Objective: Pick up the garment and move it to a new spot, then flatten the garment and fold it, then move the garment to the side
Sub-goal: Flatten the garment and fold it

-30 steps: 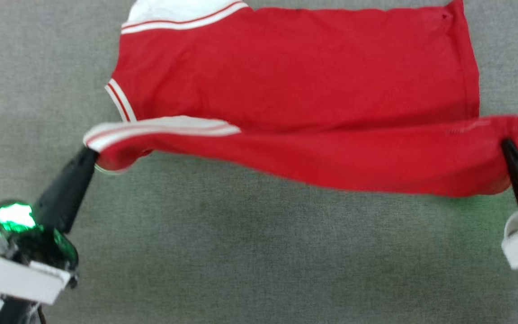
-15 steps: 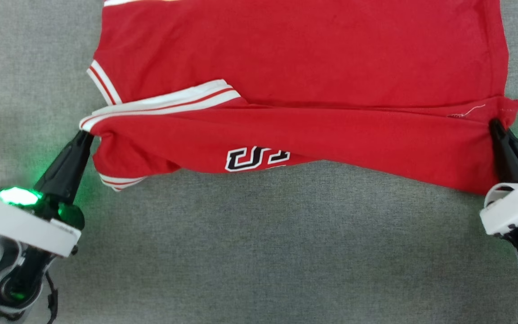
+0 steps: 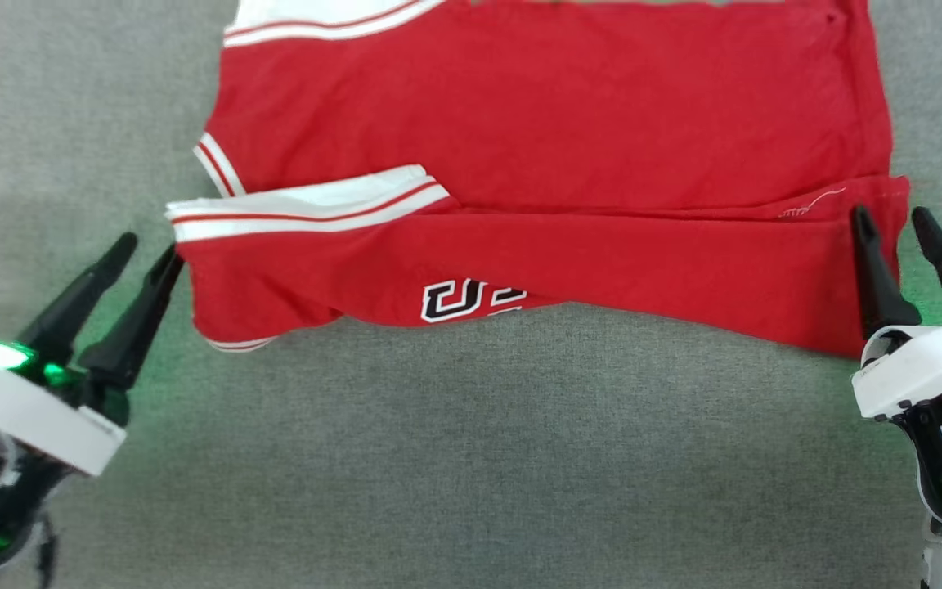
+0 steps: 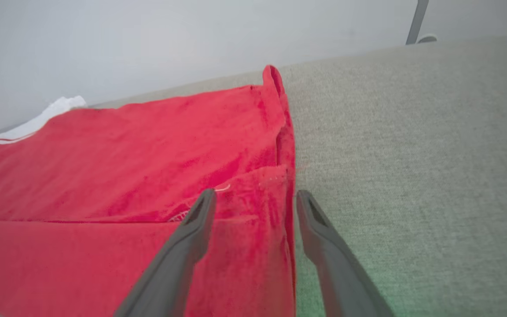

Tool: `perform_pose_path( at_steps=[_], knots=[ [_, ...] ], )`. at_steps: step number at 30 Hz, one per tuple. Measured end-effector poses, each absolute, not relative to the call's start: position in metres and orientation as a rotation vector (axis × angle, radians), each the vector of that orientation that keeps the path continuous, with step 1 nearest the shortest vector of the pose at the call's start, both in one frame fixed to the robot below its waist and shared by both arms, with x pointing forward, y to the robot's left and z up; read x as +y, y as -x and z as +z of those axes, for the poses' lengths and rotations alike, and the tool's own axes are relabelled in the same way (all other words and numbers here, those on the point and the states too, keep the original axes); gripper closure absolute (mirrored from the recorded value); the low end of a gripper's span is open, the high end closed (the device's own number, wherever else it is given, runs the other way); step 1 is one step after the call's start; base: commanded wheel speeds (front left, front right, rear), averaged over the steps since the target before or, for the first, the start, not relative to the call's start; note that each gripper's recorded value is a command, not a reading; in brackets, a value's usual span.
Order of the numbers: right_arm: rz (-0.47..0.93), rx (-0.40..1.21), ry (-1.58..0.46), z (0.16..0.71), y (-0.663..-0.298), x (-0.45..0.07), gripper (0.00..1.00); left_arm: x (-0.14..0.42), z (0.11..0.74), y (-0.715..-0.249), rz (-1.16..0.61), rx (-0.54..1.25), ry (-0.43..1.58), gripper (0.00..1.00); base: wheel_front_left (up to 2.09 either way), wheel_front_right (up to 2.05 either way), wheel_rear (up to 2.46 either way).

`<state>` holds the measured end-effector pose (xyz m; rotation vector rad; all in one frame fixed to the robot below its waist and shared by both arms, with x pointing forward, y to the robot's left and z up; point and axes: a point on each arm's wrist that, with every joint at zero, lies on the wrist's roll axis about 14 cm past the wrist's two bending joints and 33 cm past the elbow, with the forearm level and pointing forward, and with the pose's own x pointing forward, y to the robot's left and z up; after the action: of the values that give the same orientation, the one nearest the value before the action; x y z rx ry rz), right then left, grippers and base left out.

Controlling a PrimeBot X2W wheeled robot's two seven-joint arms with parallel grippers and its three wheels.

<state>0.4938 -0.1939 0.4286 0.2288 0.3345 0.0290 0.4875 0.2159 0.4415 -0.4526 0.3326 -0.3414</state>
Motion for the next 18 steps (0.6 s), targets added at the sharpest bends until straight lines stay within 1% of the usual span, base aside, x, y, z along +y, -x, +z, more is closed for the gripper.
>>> perform_pose_path(
  at_steps=[7, 11, 14, 16, 18],
  knots=[
    [0.030, 0.258, -0.236, 0.455, -0.490, -0.195, 0.00, 0.243, 0.479, -0.486, -0.373, 0.351, 0.277, 0.00, 0.00, 0.00, 0.00],
    [0.033, 0.231, -0.235, 0.467, -0.488, -0.195, 0.00, 0.245, 0.494, -0.488, -0.392, 0.419, 0.264, 0.00, 0.00, 0.00, 0.00],
    [0.029, 0.217, -0.230, 0.473, -0.487, -0.198, 0.00, 0.232, 0.493, -0.483, -0.438, 0.524, 0.297, 0.00, 0.00, 0.00, 0.00],
    [0.024, 0.213, -0.229, 0.475, -0.485, -0.200, 0.00, 0.218, 0.481, -0.469, -0.488, 0.653, 0.317, 0.00, 0.00, 0.00, 0.00],
    [0.017, 0.211, -0.229, 0.475, -0.482, -0.203, 0.00, 0.207, 0.464, -0.450, -0.542, 0.803, 0.291, 0.00, 0.00, 0.00, 0.00]
  ],
)
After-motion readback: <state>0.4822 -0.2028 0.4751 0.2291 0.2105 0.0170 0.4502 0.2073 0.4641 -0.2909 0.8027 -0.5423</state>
